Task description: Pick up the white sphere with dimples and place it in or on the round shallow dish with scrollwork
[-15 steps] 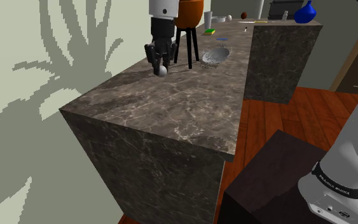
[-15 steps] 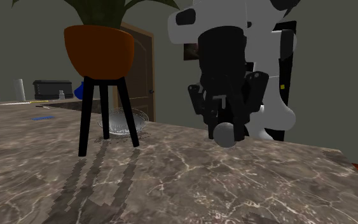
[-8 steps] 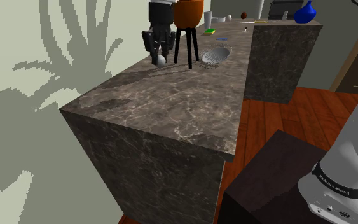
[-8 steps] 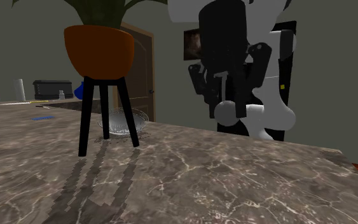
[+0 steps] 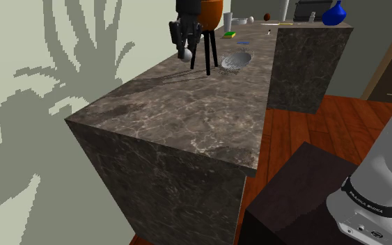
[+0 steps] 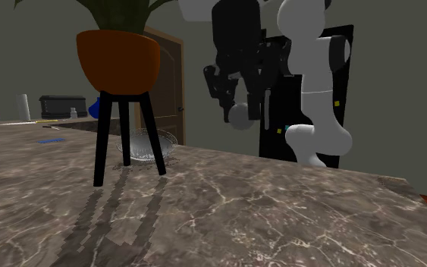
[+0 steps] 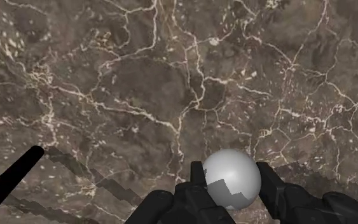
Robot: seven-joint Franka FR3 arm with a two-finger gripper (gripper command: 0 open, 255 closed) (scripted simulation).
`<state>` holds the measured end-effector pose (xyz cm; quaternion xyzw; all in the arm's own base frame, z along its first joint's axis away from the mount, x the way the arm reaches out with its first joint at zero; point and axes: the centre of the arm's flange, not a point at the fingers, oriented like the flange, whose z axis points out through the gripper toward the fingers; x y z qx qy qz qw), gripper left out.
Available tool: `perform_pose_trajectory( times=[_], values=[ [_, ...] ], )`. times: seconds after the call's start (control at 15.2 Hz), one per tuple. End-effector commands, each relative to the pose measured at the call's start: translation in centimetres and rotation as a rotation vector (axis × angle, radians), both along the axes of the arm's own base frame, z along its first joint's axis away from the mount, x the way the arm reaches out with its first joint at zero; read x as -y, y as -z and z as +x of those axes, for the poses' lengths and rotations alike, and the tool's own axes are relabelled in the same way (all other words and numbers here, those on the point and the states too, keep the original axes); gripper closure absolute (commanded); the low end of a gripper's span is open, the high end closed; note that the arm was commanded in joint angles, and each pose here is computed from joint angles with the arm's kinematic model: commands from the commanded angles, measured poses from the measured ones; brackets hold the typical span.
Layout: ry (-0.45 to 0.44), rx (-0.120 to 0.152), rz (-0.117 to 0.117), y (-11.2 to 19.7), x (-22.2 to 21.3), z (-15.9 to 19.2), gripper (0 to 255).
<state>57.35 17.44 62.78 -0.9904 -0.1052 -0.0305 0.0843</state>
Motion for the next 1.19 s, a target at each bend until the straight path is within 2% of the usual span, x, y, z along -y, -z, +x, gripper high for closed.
perform_pose_trajectory(
  times=[0.0, 1.12],
  values=[
    [-0.002, 0.000, 0.000, 0.1, 2.5, 0.4, 255],
    [-0.002, 0.000, 0.000, -0.2, 24.7, 3.7, 255]
  ],
)
